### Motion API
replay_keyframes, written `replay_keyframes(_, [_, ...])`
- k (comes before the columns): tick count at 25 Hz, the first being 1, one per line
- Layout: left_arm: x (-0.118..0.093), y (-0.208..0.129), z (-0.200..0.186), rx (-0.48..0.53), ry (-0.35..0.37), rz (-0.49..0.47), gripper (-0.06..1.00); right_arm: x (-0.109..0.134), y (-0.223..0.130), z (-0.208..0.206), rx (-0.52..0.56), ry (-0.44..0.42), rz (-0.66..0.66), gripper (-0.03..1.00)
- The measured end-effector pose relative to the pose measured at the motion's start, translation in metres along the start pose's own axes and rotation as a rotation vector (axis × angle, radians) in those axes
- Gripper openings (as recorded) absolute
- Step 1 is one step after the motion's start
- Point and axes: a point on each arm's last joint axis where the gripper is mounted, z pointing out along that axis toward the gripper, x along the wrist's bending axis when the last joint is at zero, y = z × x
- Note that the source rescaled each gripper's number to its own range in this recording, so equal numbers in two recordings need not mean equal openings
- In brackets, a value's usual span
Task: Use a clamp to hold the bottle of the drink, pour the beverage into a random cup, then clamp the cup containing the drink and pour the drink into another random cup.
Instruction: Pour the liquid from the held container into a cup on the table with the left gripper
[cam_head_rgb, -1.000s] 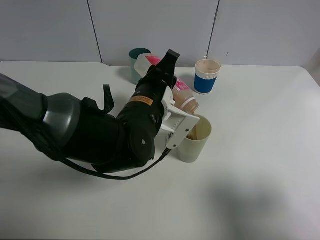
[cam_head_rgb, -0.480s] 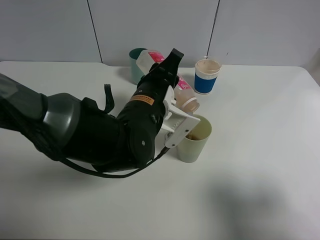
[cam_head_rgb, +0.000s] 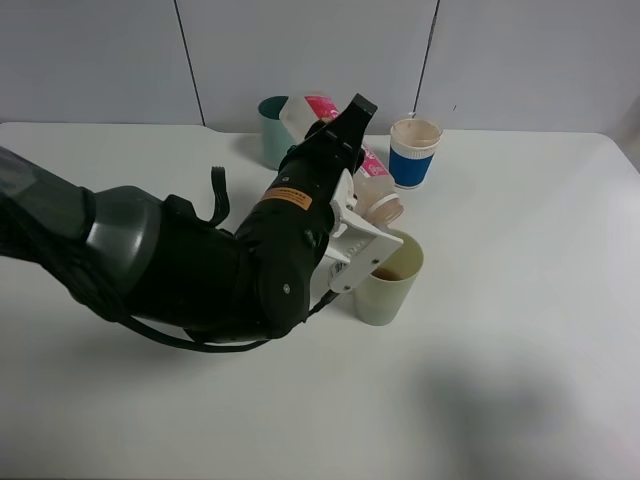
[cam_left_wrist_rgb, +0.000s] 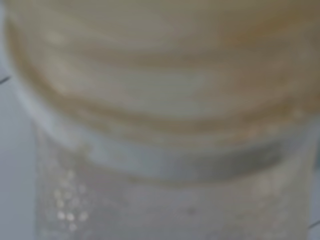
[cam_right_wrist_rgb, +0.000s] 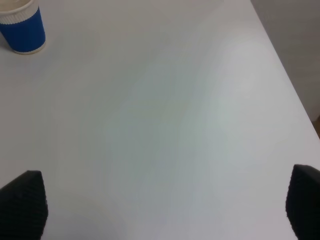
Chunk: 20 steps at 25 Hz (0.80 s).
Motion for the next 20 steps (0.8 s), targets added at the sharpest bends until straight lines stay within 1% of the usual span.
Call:
replay_keyframes(7, [0.0069, 0.0016, -0.0002, -0.017, 0.076, 0.036, 0.04, 0.0, 0.0, 0.0, 0.0, 0.0, 0.0, 0.86])
replay_keyframes(10, [0.0085, 0.0014, -0.0003, -0.014, 0.094, 0.041, 0.04, 0.0, 0.0, 0.0, 0.0, 0.0, 0.0, 0.86])
replay_keyframes(16, [0.0097, 0.0007, -0.0004, -0.005, 0.106, 0.051, 0.04, 0.0, 0.0, 0.0, 0.0, 0.0, 0.0, 0.86])
replay_keyframes(20, [0.009, 0.0008, -0.0003, -0.007, 0.099, 0.033, 0.04, 0.0, 0.0, 0.0, 0.0, 0.0, 0.0, 0.86])
